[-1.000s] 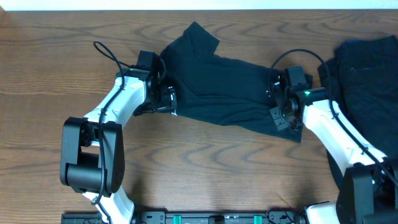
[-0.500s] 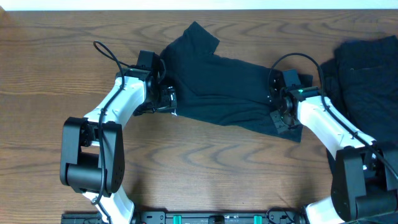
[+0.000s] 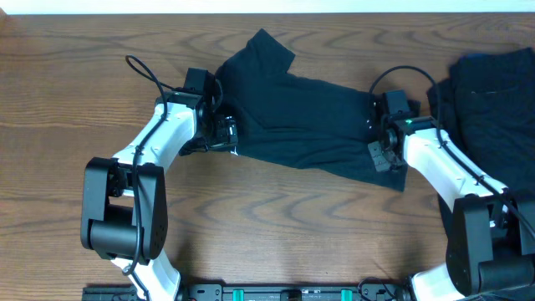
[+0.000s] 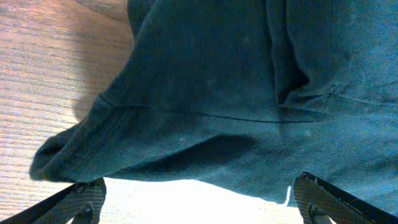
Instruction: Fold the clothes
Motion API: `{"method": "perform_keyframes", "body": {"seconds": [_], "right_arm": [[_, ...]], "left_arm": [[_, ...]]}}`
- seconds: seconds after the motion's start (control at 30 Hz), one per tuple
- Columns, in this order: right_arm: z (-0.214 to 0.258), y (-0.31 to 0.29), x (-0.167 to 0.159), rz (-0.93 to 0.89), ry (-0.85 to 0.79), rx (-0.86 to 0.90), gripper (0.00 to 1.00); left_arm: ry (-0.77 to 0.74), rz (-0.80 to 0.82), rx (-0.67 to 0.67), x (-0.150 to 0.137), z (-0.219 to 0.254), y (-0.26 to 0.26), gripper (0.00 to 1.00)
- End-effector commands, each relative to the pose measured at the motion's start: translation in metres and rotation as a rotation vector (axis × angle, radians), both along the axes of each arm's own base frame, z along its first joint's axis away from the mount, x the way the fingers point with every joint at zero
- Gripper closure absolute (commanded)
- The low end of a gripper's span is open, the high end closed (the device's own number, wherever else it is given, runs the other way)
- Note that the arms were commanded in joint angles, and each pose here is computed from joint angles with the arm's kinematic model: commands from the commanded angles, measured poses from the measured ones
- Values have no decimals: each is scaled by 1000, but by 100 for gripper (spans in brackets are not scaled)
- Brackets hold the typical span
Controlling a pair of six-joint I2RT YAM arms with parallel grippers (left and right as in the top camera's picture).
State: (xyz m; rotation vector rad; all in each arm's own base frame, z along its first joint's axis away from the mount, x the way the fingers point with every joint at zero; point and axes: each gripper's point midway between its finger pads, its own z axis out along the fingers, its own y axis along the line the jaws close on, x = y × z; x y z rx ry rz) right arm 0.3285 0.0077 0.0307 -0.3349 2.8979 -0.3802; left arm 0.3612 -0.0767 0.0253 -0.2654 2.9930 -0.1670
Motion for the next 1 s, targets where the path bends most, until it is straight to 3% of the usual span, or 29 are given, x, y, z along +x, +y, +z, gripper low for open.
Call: {"method": "perform_keyframes", "body": {"seconds": [0.0, 0.4, 0.63, 0.97], "right_arm": [[0, -12, 7, -23, -26, -17, 99], [0, -26, 26, -63, -113, -4, 99], [-12, -20, 33, -56, -186, 32, 93], [-2, -33, 66, -92, -397, 13, 96]], "left_arm": [[11, 5, 10, -2, -4, 3, 2], [11, 5, 10, -2, -4, 3, 2], [11, 5, 10, -2, -4, 3, 2], [11, 5, 10, -2, -4, 3, 2]]}}
